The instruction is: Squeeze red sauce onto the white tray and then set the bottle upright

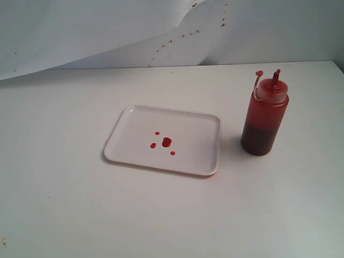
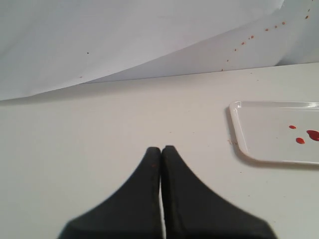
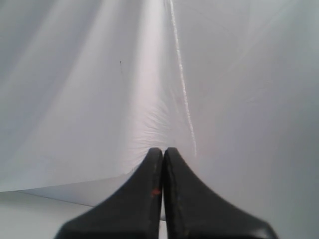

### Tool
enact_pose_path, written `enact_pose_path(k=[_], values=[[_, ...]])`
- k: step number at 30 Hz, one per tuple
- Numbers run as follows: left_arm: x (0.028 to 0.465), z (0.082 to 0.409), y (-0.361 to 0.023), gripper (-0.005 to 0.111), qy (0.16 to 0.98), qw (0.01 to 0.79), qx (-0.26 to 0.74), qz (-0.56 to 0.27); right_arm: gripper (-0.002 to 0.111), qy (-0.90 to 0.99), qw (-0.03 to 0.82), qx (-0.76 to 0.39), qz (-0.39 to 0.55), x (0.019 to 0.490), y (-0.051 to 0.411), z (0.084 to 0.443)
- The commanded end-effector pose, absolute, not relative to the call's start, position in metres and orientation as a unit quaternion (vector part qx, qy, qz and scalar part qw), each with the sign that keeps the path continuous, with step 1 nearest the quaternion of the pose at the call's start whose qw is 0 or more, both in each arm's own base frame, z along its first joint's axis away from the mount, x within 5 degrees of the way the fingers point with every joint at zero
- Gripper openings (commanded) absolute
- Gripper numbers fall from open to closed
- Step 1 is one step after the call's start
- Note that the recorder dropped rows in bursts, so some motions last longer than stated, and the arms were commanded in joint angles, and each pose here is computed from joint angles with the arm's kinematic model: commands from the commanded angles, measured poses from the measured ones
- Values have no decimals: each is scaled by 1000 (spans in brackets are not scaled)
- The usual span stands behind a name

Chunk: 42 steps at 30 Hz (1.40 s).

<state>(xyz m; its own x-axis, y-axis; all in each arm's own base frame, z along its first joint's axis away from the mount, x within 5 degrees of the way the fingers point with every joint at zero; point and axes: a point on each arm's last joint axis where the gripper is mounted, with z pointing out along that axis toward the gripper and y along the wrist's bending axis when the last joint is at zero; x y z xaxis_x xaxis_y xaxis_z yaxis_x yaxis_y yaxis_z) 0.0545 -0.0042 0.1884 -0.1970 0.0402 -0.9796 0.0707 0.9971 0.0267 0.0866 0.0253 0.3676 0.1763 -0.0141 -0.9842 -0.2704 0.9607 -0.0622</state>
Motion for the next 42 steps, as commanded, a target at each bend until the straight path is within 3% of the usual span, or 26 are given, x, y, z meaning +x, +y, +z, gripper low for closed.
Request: enact_pose_path(k=[1,16,18,19,21,23,28,42], values=[[55,188,-4,0,770,637,34,-14,0,635,759,-111,88,85,26,367],[55,188,-4,0,770,637,34,-14,0,662,735,-142,33,85,23,359],[55,188,-4,0,770,637,34,-14,0,718,687,-111,-34,82,10,346],[55,188,-4,0,770,637,34,-14,0,736,676,-23,-25,79,1,343],[55,188,-4,0,770,637,34,-14,0,724,687,50,-46,74,-11,343],[55,188,-4,0,770,637,34,-14,0,692,718,31,-64,72,-10,340],[55,188,-4,0,770,637,34,-14,0,655,752,5,-68,67,-7,309],[55,188,-4,0,770,637,34,-14,0,690,723,28,-36,61,-5,214]])
